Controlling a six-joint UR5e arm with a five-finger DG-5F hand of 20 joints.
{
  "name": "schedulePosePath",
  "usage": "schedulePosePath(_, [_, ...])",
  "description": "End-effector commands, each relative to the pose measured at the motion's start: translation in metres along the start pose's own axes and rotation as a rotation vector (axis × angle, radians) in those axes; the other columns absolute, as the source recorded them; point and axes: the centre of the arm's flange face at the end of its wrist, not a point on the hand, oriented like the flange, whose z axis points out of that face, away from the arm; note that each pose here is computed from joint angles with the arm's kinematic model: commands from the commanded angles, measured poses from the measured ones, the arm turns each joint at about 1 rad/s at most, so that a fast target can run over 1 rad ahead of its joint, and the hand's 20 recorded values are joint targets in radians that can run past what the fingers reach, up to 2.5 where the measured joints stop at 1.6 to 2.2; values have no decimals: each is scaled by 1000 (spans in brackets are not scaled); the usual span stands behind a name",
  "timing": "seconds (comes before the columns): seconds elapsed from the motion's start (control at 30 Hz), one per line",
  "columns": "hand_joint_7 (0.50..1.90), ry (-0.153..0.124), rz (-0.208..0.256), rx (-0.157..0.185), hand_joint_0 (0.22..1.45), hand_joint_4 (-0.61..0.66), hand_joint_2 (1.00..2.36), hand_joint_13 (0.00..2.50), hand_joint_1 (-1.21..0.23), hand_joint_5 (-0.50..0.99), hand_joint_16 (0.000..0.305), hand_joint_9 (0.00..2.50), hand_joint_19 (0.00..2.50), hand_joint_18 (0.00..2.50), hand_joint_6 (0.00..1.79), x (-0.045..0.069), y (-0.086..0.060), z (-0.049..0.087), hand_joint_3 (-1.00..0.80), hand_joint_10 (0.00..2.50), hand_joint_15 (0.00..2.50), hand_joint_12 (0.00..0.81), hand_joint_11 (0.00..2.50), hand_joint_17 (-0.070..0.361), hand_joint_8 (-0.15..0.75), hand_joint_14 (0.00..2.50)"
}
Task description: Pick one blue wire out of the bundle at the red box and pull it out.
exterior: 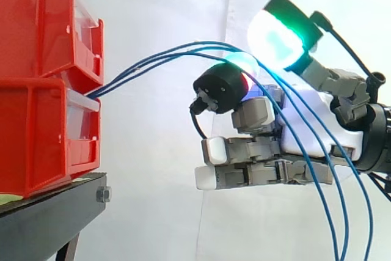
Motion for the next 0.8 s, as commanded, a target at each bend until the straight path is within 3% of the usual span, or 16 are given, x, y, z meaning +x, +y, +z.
schedulePosePath(0.0, [1245, 0, 0, 1, 470, 148, 1000, 665, -637, -127, 65, 994, 488, 439, 841, 0, 0, 0, -500, 25, 526, 407, 785, 147, 282, 21])
schedulePosePath(0.27, [1207, 0, 0, 1, 417, 155, 1000, 671, -629, -126, 71, 1002, 492, 443, 837, 0, 0, 0, -500, 21, 527, 430, 784, 161, 298, 19])
schedulePosePath(0.4, [1274, 0, 1, 1, 492, 137, 1000, 646, -669, -122, 64, 1001, 497, 395, 850, 0, 0, 0, -500, 26, 528, 396, 797, 143, 275, 20])
schedulePosePath(0.47, [1307, 0, 0, 1, 545, 131, 1007, 639, -682, -119, 60, 1011, 507, 377, 859, 0, 0, 0, -407, 27, 534, 379, 815, 134, 261, 22])
schedulePosePath(0.77, [1324, 0, 0, 0, 568, 130, 1016, 644, -761, -121, 58, 1023, 491, 394, 867, 0, 0, 0, -252, 28, 540, 373, 830, 131, 255, 22])
